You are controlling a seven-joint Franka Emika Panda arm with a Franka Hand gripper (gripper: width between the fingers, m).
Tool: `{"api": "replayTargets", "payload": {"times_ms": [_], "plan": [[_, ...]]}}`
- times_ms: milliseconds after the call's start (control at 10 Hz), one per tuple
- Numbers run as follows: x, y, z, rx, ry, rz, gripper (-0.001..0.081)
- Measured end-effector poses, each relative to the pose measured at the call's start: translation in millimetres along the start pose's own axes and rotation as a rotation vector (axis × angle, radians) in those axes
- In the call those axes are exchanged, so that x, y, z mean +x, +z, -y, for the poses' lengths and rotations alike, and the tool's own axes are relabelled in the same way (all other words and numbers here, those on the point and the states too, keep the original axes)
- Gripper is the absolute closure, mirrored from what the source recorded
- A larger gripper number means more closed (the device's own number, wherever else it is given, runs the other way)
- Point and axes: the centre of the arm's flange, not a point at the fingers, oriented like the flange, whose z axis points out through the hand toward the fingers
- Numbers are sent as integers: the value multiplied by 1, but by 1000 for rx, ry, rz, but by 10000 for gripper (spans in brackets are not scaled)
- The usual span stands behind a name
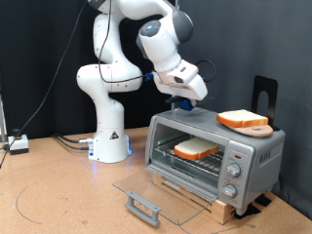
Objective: Make a piece of toast with the oven
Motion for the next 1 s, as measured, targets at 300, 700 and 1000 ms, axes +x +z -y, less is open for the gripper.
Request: {"api": "replayTargets", "payload": {"times_ms": [300, 700, 1000], "plan": [[18, 26, 17, -15, -4, -19, 410], [23, 31, 22, -13, -10, -27, 81], [26, 16, 21, -7, -15, -72, 15]]}}
